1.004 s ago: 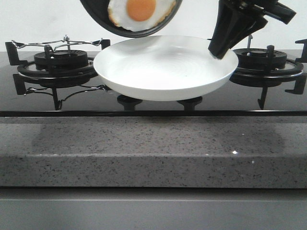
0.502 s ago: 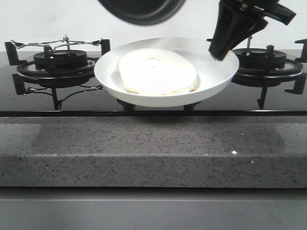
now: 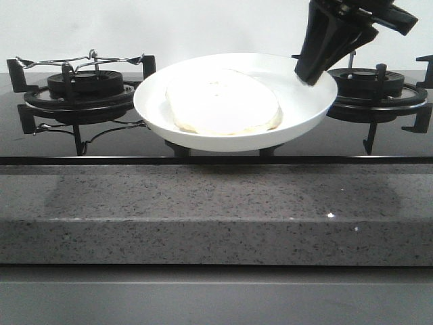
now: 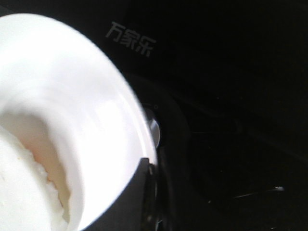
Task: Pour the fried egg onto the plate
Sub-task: 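Lower the empty pan back onto its burner with the left gripper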
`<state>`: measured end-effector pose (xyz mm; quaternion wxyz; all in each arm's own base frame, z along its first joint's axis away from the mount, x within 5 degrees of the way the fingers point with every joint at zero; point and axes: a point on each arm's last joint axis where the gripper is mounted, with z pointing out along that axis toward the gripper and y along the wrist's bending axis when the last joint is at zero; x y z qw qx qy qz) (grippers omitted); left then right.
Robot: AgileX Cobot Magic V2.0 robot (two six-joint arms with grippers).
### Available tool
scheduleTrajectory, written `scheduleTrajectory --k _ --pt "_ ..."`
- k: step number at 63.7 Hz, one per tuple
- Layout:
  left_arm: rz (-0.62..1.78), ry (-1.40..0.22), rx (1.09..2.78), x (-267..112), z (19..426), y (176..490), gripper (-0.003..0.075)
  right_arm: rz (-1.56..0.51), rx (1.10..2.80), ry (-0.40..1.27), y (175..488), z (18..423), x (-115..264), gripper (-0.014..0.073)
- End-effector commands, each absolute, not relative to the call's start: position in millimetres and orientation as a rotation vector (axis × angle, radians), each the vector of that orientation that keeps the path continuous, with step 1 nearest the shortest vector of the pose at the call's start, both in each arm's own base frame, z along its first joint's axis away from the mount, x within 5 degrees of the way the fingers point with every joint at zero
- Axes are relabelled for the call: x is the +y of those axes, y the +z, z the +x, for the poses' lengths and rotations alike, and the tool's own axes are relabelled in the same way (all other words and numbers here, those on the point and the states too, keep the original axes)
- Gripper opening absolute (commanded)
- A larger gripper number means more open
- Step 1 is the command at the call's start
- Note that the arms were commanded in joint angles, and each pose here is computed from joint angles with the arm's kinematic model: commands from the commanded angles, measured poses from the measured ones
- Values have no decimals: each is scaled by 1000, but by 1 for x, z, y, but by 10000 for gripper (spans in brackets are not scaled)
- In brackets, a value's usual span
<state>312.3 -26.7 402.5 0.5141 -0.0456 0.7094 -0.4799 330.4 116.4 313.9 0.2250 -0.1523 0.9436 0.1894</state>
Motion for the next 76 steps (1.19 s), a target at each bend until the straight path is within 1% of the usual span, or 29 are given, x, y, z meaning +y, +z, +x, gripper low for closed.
scheduleTrajectory --k 1,8,16,26,36,49,65,76 --pt "-285 -1359 1610 -6 321 410 -19 -400 2489 555 342 325 117 -57" --pt "-464 -1417 1630 18 339 388 -19 -400 2489 555 342 325 117 -57" --pt "-577 -1416 1651 37 355 363 -19 -400 2489 555 342 325 117 -57" --pt "-679 -1450 1647 47 370 341 -19 -400 2489 555 342 325 117 -57" --pt "-723 -1476 1659 49 380 325 -19 -400 2489 555 342 325 117 -57" --pt "-732 -1441 1686 51 381 320 -19 -400 2489 555 342 325 117 -57" --pt "-738 -1321 1760 54 382 312 -18 -400 2489 555 342 325 117 -57" --pt "-735 -1316 1767 54 382 311 -8 -400 2489 555 342 325 117 -57"
